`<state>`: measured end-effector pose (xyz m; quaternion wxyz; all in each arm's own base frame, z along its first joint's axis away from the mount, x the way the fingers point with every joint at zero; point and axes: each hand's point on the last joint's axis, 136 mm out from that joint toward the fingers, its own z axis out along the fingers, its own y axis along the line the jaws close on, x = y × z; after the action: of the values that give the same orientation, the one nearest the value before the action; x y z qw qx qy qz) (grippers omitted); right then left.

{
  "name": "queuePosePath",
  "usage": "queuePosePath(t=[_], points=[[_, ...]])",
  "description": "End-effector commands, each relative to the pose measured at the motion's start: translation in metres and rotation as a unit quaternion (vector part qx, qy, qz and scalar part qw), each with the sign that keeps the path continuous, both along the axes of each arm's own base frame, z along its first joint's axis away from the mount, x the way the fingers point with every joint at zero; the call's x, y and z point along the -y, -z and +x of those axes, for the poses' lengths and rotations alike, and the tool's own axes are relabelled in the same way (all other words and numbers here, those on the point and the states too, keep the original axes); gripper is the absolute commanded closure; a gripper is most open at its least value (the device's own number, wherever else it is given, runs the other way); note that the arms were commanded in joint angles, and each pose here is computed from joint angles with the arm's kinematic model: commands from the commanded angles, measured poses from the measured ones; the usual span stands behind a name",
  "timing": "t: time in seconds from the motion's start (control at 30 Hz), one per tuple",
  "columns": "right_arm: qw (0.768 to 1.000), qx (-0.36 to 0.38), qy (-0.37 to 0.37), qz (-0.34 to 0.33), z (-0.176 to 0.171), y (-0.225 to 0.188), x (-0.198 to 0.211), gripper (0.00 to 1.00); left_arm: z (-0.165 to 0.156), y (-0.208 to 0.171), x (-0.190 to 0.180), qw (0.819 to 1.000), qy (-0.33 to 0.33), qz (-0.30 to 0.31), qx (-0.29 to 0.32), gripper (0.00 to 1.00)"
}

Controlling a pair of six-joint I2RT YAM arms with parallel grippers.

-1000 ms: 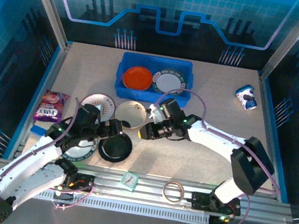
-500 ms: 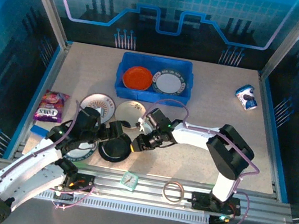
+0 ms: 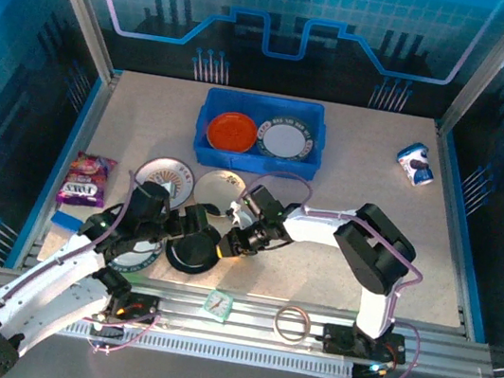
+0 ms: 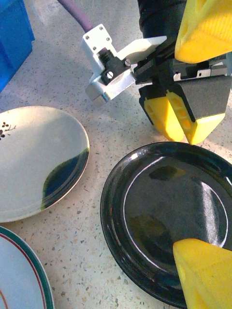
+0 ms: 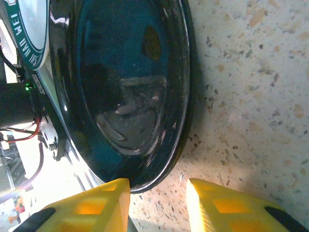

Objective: Place the plates into the plastic bin on the countertop

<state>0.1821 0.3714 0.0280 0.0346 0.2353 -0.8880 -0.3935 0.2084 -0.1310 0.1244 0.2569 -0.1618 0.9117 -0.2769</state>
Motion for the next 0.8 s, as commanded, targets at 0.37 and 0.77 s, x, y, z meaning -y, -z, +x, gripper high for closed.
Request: queuePosePath(t=[0.37,0.77], points=[[0.999,-0.029,0.023,0.034,0.019,0.0,-0.016,0.66,-0.001,0.005,0.003,1.0,0.001,-0.009,-0.003,0.05],[0.996,-0.058,0.046,0.043,0.026,0.011,-0.02,0.74,0.0,0.008,0.003,1.0,-0.001,-0.006,-0.004,0.05]])
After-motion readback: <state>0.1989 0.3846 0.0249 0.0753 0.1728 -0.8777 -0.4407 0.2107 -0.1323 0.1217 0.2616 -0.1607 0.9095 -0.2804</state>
